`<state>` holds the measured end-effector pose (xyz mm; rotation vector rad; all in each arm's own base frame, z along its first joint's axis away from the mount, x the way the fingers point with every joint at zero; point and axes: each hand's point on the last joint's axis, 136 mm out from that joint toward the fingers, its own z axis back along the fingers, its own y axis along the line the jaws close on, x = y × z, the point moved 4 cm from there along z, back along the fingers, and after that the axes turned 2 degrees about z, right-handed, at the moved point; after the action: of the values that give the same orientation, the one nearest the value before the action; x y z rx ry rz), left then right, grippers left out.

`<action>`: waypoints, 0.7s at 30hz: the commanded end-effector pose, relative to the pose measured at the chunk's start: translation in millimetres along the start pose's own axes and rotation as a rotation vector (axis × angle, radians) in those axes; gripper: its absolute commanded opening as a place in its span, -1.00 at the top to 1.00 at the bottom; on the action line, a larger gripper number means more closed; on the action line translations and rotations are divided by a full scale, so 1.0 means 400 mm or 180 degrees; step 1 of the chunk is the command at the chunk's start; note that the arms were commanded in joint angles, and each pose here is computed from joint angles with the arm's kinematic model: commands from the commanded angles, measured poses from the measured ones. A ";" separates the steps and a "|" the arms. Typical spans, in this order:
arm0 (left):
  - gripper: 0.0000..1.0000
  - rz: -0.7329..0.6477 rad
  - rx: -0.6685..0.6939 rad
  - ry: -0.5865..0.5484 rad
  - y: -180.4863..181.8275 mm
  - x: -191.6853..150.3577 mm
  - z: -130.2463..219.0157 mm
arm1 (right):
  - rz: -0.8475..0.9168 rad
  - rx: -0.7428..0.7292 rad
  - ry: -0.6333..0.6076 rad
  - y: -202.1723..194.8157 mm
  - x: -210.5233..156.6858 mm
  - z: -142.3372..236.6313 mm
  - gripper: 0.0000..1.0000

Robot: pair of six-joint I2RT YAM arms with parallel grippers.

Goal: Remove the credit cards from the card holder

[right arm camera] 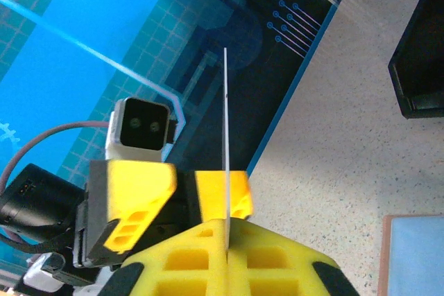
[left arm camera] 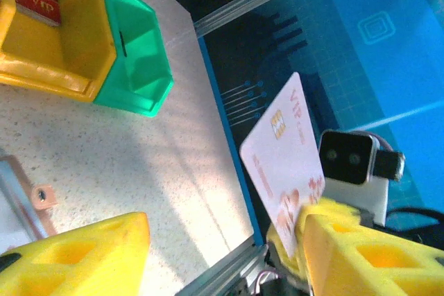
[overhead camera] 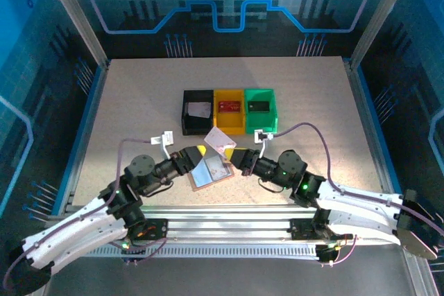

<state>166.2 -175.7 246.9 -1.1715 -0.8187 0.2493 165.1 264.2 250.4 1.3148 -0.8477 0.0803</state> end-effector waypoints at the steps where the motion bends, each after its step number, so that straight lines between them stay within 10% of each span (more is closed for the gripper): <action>1: -0.31 -0.0258 0.0340 0.0297 0.023 -0.016 0.047 | 0.0047 0.0043 0.0331 -0.006 -0.016 0.025 1.00; 21: -0.43 -0.0258 -0.0105 0.1215 -0.061 -0.029 0.036 | 0.0316 0.0771 0.1420 0.036 -0.050 0.079 1.00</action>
<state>149.8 -172.7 250.1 -1.0703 -0.5488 0.0363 132.8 246.9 238.1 1.3482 -0.5501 0.4604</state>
